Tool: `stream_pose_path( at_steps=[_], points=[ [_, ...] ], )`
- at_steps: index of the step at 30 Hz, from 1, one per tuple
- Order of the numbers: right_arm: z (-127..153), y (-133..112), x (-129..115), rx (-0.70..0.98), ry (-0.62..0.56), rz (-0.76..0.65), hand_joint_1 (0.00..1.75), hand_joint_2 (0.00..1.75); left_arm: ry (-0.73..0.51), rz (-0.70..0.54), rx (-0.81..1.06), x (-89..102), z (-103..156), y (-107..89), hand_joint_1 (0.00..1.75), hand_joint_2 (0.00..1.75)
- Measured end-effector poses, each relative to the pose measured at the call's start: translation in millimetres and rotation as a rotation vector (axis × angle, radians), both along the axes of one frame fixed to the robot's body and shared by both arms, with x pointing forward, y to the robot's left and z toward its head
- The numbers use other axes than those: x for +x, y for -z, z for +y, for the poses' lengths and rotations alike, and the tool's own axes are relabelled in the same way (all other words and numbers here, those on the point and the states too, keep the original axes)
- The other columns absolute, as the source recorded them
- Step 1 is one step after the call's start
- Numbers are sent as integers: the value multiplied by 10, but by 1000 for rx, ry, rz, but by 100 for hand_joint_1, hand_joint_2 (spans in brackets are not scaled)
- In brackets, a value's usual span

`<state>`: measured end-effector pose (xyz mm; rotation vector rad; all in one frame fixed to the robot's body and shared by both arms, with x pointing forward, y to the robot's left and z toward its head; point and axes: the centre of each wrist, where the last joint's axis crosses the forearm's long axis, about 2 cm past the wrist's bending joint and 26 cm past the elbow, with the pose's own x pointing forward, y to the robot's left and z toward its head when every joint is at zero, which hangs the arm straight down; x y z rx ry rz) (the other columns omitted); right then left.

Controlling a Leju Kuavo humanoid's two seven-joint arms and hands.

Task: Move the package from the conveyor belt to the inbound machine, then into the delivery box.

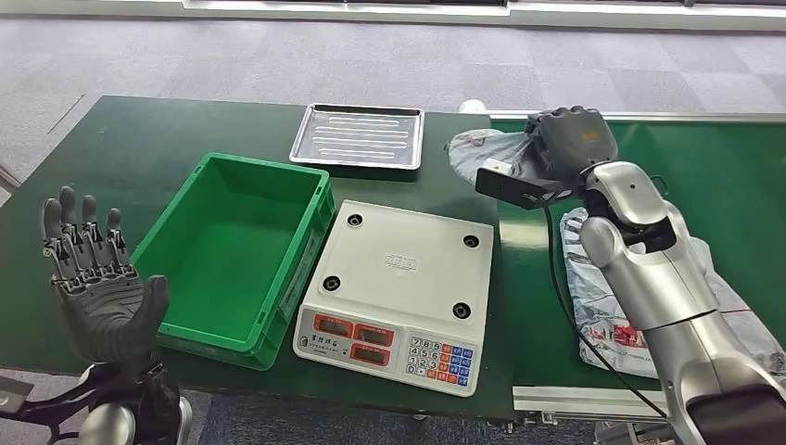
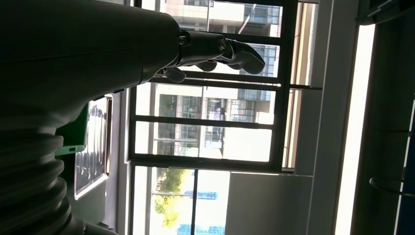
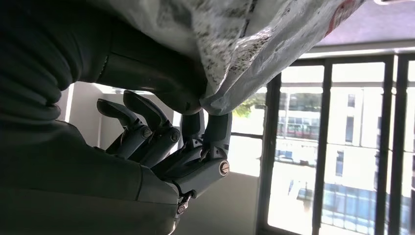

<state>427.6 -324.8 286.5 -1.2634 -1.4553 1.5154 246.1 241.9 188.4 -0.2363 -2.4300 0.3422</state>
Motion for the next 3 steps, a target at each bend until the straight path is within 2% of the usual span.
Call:
stream_pose_path(
  at_steps=[3],
  points=[
    [127,-186,62,13,-49,-36,175,175,4,-4,-1,45,-11,-16,0,175]
  ],
)
